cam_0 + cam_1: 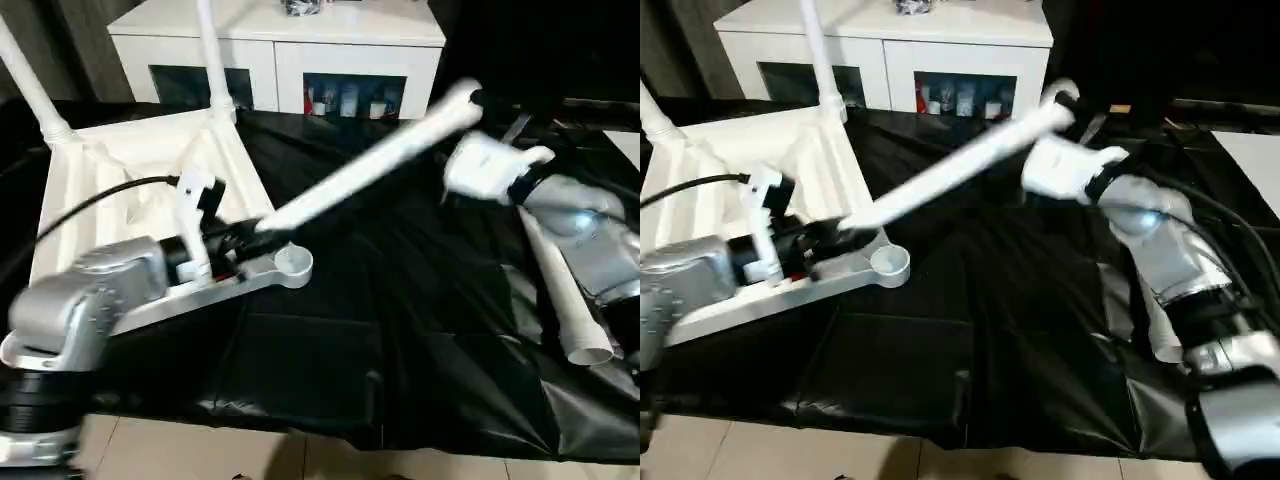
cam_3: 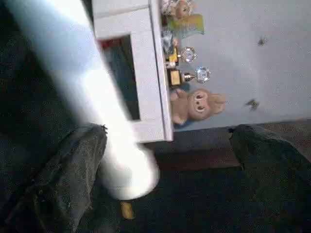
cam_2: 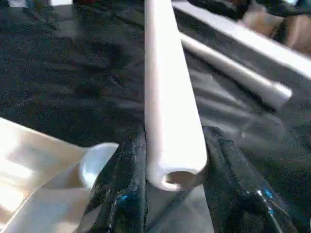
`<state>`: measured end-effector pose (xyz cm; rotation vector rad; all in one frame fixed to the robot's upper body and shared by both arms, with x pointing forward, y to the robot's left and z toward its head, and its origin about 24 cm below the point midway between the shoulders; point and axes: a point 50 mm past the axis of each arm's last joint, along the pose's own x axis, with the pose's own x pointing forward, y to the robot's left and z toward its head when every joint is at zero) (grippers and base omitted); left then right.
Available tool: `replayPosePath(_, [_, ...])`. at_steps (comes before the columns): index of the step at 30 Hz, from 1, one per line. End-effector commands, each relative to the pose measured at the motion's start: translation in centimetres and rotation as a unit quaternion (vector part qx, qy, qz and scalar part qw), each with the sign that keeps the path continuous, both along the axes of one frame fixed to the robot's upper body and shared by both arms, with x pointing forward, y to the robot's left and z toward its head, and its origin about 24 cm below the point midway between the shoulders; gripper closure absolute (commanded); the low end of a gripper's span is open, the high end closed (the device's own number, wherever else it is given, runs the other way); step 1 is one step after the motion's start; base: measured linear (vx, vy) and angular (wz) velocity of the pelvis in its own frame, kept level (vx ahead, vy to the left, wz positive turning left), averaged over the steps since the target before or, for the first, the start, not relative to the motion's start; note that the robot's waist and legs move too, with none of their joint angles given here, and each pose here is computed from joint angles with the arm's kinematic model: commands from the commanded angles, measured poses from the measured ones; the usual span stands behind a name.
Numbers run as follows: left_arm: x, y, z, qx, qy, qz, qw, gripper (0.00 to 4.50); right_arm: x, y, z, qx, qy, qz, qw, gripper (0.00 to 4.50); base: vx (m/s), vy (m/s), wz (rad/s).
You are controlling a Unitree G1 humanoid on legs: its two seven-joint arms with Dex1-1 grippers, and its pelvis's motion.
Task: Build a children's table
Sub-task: Insert table leg to table base
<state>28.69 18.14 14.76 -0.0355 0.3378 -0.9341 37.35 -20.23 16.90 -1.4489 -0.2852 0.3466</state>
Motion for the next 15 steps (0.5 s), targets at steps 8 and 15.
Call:
replayPosePath(8, [-1.3,0.0,2.3,-0.009,-0.033,-0.075,0.997,3.16,0.6,-1.4,-2.0,-0.091,0.011,0.004,0.996,0.00,0.000,0.000,0.00])
replayPosePath(15, [-1.9,0.5,2.7,-0.006,-0.030,-0.102,0.994,3.16,0.8,-1.7,-2.7,-0.094,0.022,0.008,0.995,0.00,0.000,0.000,0.00])
